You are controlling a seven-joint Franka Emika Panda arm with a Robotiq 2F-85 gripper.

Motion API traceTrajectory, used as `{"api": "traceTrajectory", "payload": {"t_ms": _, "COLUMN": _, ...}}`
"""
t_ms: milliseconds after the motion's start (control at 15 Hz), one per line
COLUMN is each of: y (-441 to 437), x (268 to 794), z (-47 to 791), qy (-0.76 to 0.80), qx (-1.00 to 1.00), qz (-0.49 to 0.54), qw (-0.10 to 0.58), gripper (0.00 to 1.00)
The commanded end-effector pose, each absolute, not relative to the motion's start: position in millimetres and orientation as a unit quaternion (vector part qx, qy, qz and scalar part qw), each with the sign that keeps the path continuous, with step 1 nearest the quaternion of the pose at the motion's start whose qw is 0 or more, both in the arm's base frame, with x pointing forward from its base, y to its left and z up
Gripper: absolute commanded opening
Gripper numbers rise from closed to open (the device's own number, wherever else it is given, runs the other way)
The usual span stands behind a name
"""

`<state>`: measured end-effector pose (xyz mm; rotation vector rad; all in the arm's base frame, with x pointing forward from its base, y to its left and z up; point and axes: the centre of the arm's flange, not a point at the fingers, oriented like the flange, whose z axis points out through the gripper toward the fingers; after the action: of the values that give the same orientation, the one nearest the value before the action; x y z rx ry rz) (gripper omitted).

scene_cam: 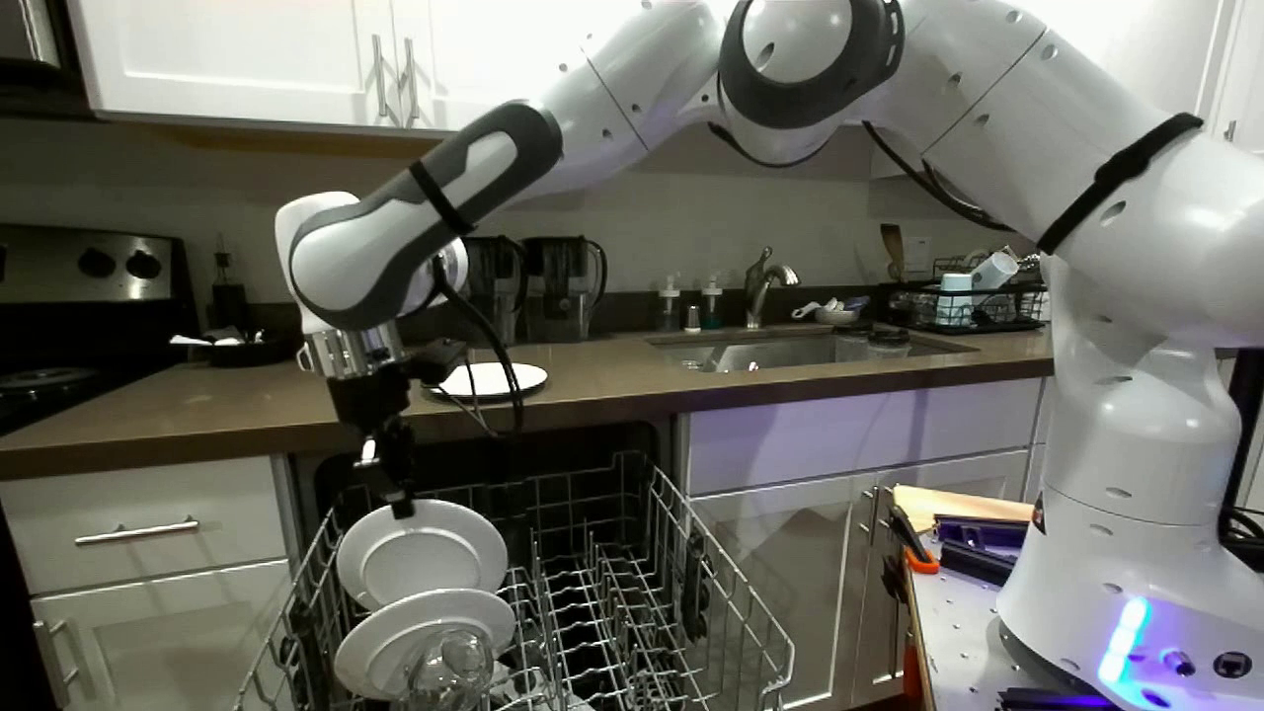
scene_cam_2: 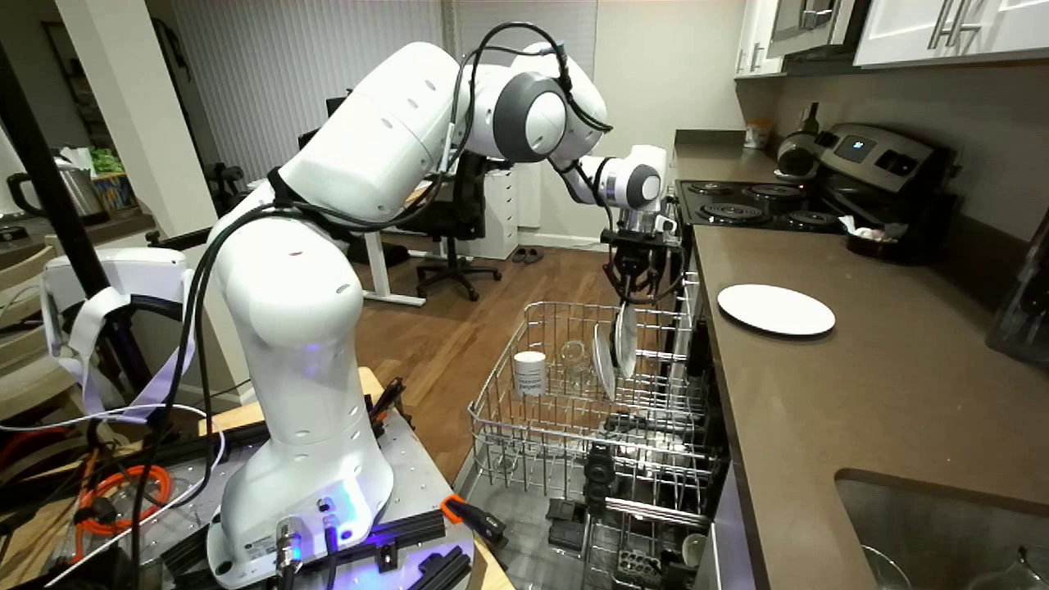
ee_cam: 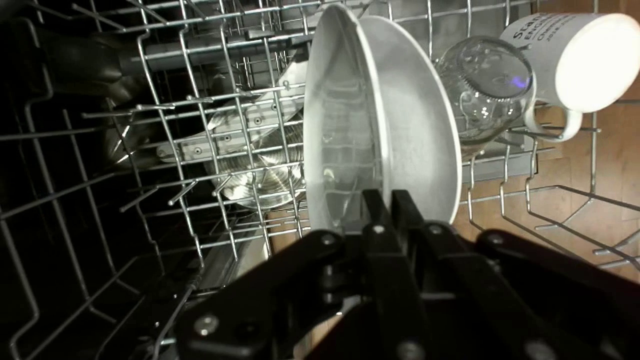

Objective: Move the plate from the left side of the dishwasher to the right side.

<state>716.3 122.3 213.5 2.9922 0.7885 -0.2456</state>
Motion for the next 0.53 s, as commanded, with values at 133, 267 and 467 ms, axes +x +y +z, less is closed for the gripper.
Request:
{"api": "traceTrajectory", "payload": {"t_ms": 133, "y": 109, "x": 699, "z": 282, "qy": 0.252, "qx": 0.962, "qz": -0.095, "qw": 0.052, "gripper": 0.08}}
{"api": "traceTrajectory", "payload": {"t_ms": 267, "y": 105, "x": 695, "z": 300, "qy": 0.251, "qx": 0.961, "qz": -0.1, "qw": 0.062, "gripper": 0.08}}
{"api": "traceTrajectory", "payload": {"t_ms": 467, "y": 101, "x": 692, "z": 314, "qy": 0.245, "qx": 0.963, "qz": -0.095, "qw": 0.06, "gripper": 0.08}}
